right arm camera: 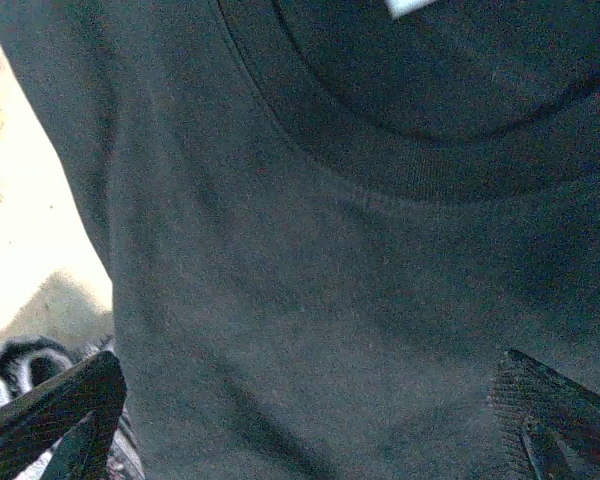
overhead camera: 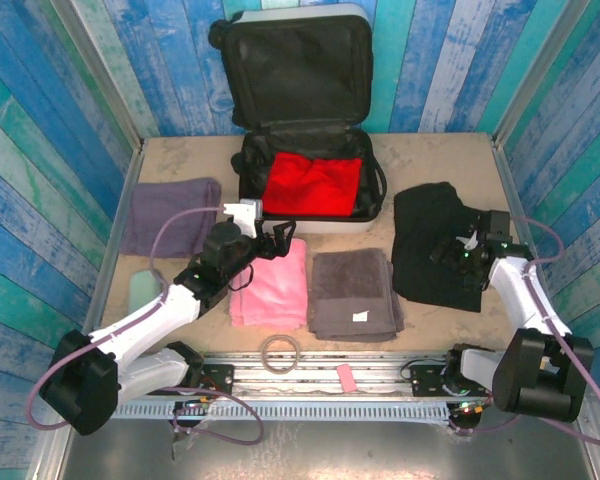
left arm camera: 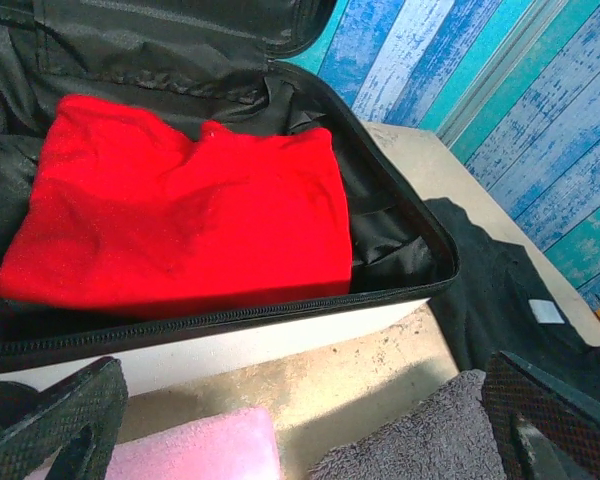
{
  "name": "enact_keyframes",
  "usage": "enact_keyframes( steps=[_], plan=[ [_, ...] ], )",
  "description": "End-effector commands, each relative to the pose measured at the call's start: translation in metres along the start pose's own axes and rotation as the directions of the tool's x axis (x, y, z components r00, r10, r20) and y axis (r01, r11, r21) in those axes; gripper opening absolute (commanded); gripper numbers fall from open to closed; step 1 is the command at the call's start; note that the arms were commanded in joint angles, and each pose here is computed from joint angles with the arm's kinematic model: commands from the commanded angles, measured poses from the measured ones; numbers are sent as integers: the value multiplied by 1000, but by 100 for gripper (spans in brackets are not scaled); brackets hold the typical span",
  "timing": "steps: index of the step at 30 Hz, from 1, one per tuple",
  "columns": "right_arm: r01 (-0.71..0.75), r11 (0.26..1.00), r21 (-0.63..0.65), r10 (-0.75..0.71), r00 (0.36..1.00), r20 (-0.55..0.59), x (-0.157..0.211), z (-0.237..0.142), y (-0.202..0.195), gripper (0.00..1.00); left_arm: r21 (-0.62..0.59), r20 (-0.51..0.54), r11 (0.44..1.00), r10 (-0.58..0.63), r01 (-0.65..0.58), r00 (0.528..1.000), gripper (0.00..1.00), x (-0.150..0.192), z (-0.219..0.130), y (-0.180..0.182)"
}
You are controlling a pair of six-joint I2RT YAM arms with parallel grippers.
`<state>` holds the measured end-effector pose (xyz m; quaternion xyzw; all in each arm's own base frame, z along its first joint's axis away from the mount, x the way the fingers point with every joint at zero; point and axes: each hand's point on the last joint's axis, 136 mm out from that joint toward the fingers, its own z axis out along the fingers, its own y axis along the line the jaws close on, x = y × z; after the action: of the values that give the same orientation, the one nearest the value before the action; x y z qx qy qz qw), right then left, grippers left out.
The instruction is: Pack the luggage
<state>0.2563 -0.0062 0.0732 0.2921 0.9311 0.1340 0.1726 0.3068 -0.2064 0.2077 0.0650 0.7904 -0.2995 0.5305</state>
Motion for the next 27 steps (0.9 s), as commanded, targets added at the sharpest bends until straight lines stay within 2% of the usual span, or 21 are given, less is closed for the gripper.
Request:
enact_keyframes(
  steps=[1,7,12,15,21,26,27],
  plan=[
    [-38,999,-6,38,996,-84,18,13,-5,93,29,0,999,17,-17,1000,95,3,2,-4],
    [47,999,26,-45,996,-71,9,29,-12,72,28,-10,1000,4,-4,1000,95,9,3,-2],
    [66,998,-13,-67,995,-73,-3,44,-3,45,9,-24,1000,5,-4,1000,95,12,2,1],
    [74,997,-15,-75,994,-85,-11,56,1,33,3,-18,1000,-5,5,1000,95,15,0,4],
    [129,991,40,-126,990,-58,-36,64,0,23,0,-35,1000,-26,26,999,95,21,3,6],
    [217,973,84,-216,976,-27,-64,67,3,22,-4,-26,999,-38,38,999,96,19,3,6],
    [224,971,79,-223,975,-26,-67,66,5,25,-2,-26,999,-39,39,999,95,19,3,5]
  ],
)
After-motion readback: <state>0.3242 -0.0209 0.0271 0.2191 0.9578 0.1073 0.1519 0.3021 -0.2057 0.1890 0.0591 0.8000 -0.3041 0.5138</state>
